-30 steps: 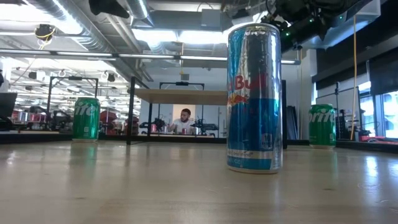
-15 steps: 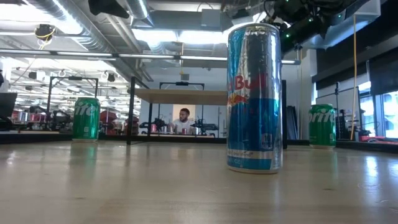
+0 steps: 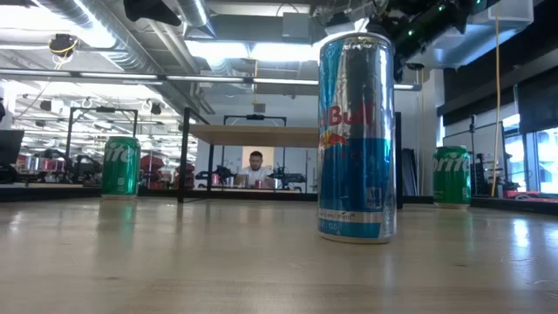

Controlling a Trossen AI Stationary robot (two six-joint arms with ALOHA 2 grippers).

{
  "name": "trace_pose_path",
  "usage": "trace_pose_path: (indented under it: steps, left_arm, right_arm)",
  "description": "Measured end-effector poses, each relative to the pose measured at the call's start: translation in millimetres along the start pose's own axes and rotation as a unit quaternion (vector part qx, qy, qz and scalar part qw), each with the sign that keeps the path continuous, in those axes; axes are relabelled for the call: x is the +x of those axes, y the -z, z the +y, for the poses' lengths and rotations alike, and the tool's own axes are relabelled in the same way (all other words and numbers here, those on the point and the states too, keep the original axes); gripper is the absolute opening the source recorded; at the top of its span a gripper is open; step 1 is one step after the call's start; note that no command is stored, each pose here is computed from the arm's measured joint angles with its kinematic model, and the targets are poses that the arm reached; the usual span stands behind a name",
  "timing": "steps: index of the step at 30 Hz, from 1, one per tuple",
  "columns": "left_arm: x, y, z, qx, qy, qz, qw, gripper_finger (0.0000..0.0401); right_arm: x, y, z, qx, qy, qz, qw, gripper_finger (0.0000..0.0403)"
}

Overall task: Place canned beverage on shelf
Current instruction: Put the red soda can on the shelf aligned with the other red soda can, then put the left green soda can on the shelf

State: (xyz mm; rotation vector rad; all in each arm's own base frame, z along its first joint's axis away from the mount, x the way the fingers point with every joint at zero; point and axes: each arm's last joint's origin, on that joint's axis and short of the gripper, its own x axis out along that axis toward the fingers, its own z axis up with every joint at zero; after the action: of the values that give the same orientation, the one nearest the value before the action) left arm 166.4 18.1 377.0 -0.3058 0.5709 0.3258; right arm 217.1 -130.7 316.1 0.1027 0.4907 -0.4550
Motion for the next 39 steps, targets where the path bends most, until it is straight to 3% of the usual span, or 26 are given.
trace_pose_path:
  steps: [3,12,17,20,25,32,36,39]
  left_arm:
    - [0.1,0.1,0.0,0.002,0.000,0.000,1.000,0.0344]
    - [0.0,0.2,-0.3,0.004,0.007,0.003,1.000,0.0344]
    - [3.9,-2.3,8.5,-0.010,-0.061,-0.008,0.998,0.0349]
    - [9.9,-3.3,19.3,-0.045,-0.120,-0.002,0.992,0.0372]
    - [20.0,3.3,44.4,-0.125,-0.227,0.050,0.964,0.0392]
    - [27.2,1.6,55.9,-0.185,-0.260,0.048,0.947,0.0385]
    - [35.4,5.8,75.9,-0.233,-0.334,0.079,0.910,0.0384]
    - [40.3,9.2,98.0,-0.275,-0.352,0.122,0.886,0.0384]
  right_arm:
    - [-11.4,-11.3,-0.5,-0.002,0.014,-0.019,1.000,0.0347]
    - [-46.6,-42.7,-1.0,-0.002,0.036,0.008,0.999,0.0347]
    - [-68.9,-62.0,-0.4,-0.009,0.037,-0.001,0.999,0.0347]
    - [-84.9,-71.5,0.2,-0.018,0.038,-0.022,0.999,0.0347]
    - [-106.4,-73.1,2.6,-0.033,0.024,-0.053,0.998,0.0347]
    - [-109.7,-69.5,3.8,-0.030,0.012,-0.055,0.998,0.0347]
    - [-105.0,-69.5,5.2,-0.031,-0.015,-0.050,0.998,0.0347]
    - [-103.1,-69.4,5.4,-0.032,-0.023,-0.048,0.998,0.0347]
